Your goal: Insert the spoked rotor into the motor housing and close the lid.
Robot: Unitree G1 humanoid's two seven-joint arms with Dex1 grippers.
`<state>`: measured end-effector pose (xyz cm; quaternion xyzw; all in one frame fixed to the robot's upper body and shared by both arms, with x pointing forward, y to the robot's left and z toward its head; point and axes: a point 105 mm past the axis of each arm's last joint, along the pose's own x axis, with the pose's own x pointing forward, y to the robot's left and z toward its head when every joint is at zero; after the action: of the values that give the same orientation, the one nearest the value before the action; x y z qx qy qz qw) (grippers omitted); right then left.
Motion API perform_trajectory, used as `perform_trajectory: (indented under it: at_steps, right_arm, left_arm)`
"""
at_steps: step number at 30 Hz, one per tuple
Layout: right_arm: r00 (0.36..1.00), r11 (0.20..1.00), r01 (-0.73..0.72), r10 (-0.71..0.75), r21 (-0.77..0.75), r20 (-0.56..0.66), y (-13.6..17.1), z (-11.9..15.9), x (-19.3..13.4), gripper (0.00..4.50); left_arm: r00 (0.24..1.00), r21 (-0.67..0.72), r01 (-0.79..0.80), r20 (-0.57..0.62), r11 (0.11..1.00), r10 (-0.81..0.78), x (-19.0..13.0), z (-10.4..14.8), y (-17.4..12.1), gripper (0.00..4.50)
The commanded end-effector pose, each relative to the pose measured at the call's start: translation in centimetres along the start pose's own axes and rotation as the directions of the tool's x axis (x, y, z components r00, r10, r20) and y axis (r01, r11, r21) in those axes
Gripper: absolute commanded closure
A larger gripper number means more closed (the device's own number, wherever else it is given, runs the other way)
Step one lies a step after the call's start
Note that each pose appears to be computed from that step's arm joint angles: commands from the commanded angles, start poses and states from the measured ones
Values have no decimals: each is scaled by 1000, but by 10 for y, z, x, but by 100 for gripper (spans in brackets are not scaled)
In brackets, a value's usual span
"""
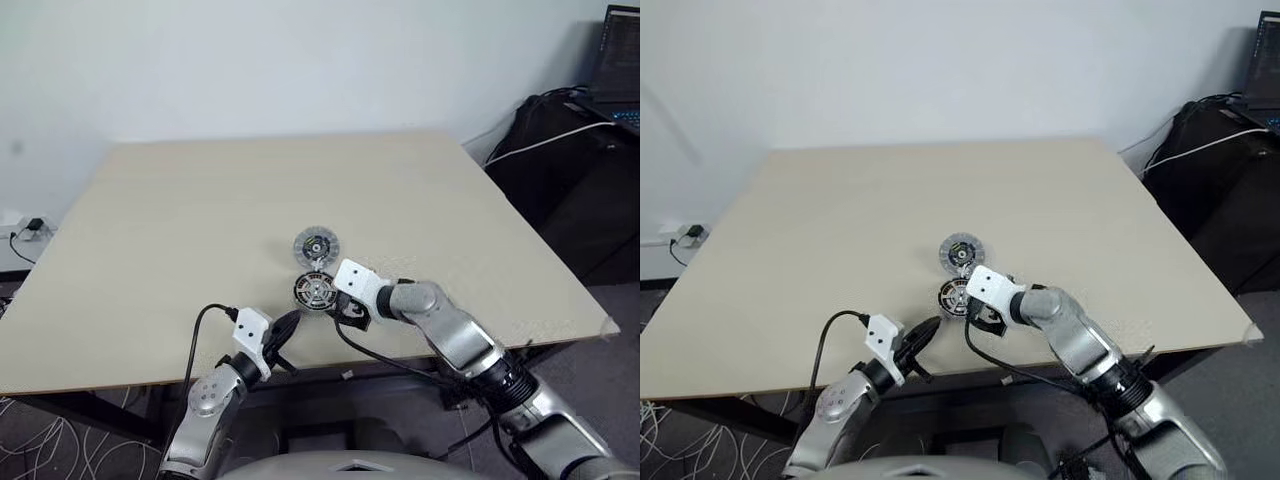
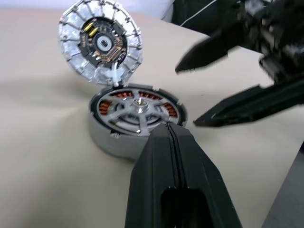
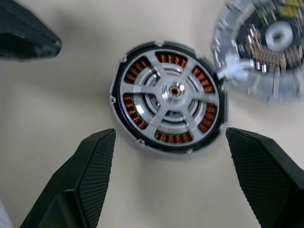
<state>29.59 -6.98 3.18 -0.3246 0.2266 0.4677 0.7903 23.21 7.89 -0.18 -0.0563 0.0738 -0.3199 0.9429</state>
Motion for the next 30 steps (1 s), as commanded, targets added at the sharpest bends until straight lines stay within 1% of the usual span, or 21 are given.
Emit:
perform_trajectory:
  at_steps: [1, 4, 8, 14, 20, 24, 30]
  right_arm:
    - [995, 984, -98, 94, -146, -39, 7, 6, 5, 50]
    - [984, 960, -175, 161, -218, -81, 12, 7, 11, 50]
    - [968, 923, -243, 211, -300, -135, 15, 6, 17, 50]
    - [966, 903, -251, 214, -349, -143, 8, 16, 25, 50]
    - [959, 872, -278, 230, -402, -164, 7, 19, 28, 50]
    - [955, 864, -291, 239, -411, -176, 7, 18, 30, 132]
    - [943, 841, -328, 264, -430, -201, 8, 16, 28, 321]
  left_arm:
    - [999, 9, -10, 40, 1000, 9, 2, 10, 1, 450]
    - [999, 8, -15, 42, 1000, 15, 2, 10, 2, 450]
    - [999, 8, -24, 44, 1000, 24, 1, 11, 2, 450]
    - [998, 7, -34, 46, 999, 34, -1, 11, 3, 450]
    - [998, 2, -39, 47, 999, 39, -1, 10, 2, 450]
    - [998, 0, -41, 49, 999, 41, -1, 11, 1, 450]
    - [998, -4, -45, 51, 999, 45, -1, 11, 1, 450]
